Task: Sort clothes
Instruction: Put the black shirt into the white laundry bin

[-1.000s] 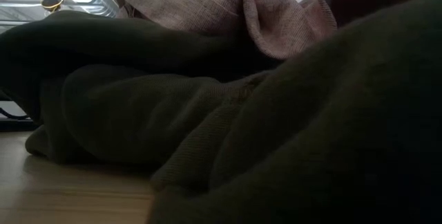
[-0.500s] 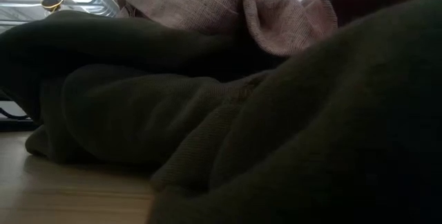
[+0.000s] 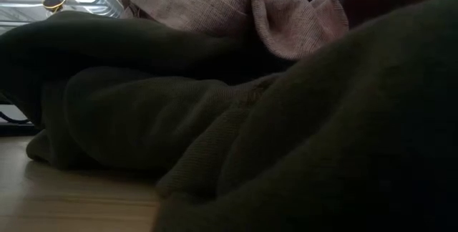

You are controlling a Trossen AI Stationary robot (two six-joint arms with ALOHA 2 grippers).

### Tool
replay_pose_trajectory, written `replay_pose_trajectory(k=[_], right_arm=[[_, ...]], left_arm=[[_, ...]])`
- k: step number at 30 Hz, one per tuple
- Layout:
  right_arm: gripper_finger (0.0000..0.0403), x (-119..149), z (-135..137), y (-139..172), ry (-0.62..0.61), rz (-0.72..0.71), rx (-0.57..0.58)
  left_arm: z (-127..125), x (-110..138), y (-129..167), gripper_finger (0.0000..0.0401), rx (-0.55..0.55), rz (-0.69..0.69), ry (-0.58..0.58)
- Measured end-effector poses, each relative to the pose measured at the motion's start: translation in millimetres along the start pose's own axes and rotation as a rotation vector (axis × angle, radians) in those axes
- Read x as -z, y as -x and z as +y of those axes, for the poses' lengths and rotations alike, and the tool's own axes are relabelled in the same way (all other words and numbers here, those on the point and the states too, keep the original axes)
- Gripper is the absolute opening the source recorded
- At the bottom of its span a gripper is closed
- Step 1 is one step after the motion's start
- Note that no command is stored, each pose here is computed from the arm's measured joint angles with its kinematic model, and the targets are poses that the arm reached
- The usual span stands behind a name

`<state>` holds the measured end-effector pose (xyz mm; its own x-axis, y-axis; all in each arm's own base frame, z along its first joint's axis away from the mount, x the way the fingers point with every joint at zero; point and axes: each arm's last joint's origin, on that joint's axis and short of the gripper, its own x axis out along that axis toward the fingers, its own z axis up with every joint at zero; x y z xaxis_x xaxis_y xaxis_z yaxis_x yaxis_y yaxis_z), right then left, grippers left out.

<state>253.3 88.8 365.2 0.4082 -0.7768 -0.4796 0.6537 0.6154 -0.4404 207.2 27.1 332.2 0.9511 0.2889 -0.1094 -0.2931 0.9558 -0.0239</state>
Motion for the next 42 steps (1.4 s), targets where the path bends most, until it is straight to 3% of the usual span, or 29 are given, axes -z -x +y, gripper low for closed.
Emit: replay_pose_trajectory(k=[6, 9, 12, 15, 19, 24, 33, 42], right_arm=[[0.0009, -59.2, -43.8, 19.6, -0.037, -0.261, 0.170], [0.0007, -86.0, -69.3, 15.3, 0.001, -0.282, 0.306], [0.0014, -111.7, -92.6, 3.2, -0.021, -0.255, 0.371], [0.0017, -136.0, -113.1, -13.1, -0.071, -0.260, 0.325], [0.0011, -163.7, -132.1, -31.8, -0.214, -0.411, 0.149], [0.0018, -181.7, -135.3, -60.1, -0.312, -0.539, -0.027], [0.0072, -176.1, -122.6, -103.1, -0.345, -0.404, -0.082], [0.0174, -164.2, -127.7, -92.5, -0.243, -0.271, -0.157]], left_arm=[[0.1, -0.6, 0.0, 0.0157, 0.000, -0.007, 0.001], [-0.1, -3.0, -0.1, 0.0157, 0.001, -0.032, -0.014], [-0.1, -4.5, 0.2, 0.0157, 0.001, -0.046, -0.014], [-0.1, -4.8, 0.1, 0.0157, 0.001, -0.050, -0.024], [-0.1, -4.9, 0.1, 0.0157, 0.000, -0.051, -0.042], [-0.1, -4.6, 0.1, 0.0157, 0.000, -0.048, -0.043], [-0.1, -3.5, 0.0, 0.0157, 0.000, -0.037, -0.041], [0.1, -0.5, 0.0, 0.0157, -0.001, -0.006, -0.044]])
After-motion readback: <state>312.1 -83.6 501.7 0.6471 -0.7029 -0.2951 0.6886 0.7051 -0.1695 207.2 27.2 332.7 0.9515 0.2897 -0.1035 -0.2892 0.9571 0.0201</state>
